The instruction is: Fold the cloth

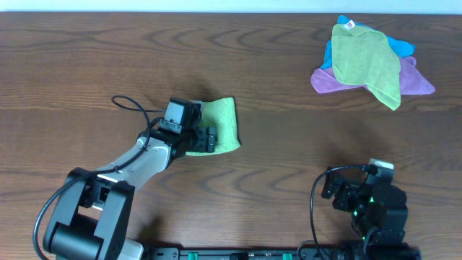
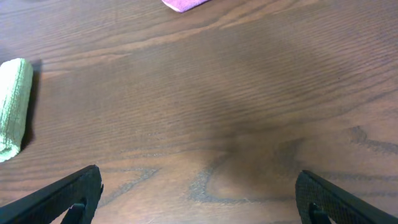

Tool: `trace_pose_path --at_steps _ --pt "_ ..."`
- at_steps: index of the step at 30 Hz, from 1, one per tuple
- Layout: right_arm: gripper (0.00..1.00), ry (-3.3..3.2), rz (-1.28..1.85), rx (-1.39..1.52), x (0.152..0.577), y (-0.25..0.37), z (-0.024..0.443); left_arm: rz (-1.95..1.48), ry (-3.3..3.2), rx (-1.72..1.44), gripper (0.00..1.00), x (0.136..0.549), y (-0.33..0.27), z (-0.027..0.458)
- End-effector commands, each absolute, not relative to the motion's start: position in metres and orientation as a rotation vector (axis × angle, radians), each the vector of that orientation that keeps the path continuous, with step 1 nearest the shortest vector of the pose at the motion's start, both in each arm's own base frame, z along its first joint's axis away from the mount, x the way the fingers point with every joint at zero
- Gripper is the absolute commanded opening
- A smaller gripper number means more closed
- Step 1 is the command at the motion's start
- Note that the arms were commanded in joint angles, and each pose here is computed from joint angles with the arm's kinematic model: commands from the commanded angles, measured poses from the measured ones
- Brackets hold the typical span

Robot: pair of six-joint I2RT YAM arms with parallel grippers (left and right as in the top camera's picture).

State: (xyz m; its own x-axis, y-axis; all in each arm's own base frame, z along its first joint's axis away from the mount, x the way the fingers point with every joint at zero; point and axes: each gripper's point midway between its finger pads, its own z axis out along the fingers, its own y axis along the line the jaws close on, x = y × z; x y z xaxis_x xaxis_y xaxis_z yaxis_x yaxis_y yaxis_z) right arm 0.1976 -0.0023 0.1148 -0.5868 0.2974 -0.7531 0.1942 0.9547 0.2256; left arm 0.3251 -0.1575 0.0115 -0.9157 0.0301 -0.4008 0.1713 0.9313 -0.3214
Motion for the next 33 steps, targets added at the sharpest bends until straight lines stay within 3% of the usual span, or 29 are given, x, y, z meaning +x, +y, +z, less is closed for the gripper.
trace_pose_path --at_steps 1,3,6,8,9,10,11,13,17,21,25,30,33 --pt "0.99 2.218 0.151 0.321 0.197 0.000 0.112 -0.484 2.723 0.136 0.75 0.322 -0.156 0.002" --pt "0.99 2.218 0.151 0.321 0.197 0.000 0.112 -0.461 2.722 0.126 0.73 0.323 -0.153 0.002" --pt "0.99 2.218 0.151 0.321 0.197 0.000 0.112 -0.442 2.721 0.112 0.58 0.324 -0.151 0.001" --pt "0.99 2.218 0.151 0.322 0.197 0.000 0.112 -0.433 2.721 0.102 0.27 0.325 -0.149 0.001" --pt "0.99 2.218 0.151 0.321 0.197 0.000 0.112 -0.430 2.721 0.102 0.26 0.325 -0.149 0.001" --pt "0.99 2.218 0.151 0.321 0.197 0.000 0.112 -0.430 2.721 0.101 0.41 0.325 -0.149 0.001" --pt "0.99 2.218 0.151 0.322 0.197 0.000 0.112 -0.429 2.721 0.101 0.47 0.325 -0.149 0.001" --pt "0.99 2.218 0.151 0.321 0.197 0.000 0.112 -0.420 2.720 0.097 0.40 0.326 -0.148 0.001" --pt "0.99 2.218 0.151 0.322 0.197 0.000 0.112 -0.396 2.717 0.090 0.36 0.327 -0.145 0.000" --pt "0.99 2.218 0.150 0.322 0.197 0.000 0.112 -0.396 2.717 0.090 0.22 0.327 -0.145 0.000" --pt "0.99 2.218 0.151 0.321 0.197 0.000 0.112 -0.381 2.716 0.085 0.21 0.328 -0.143 0.000" --pt "0.99 2.218 0.151 0.322 0.197 0.000 0.112 -0.356 2.712 0.077 0.06 0.329 -0.140 0.000" --pt "0.99 2.218 0.151 0.321 0.197 0.000 0.112 -0.351 2.712 0.075 0.06 0.329 -0.139 0.000"
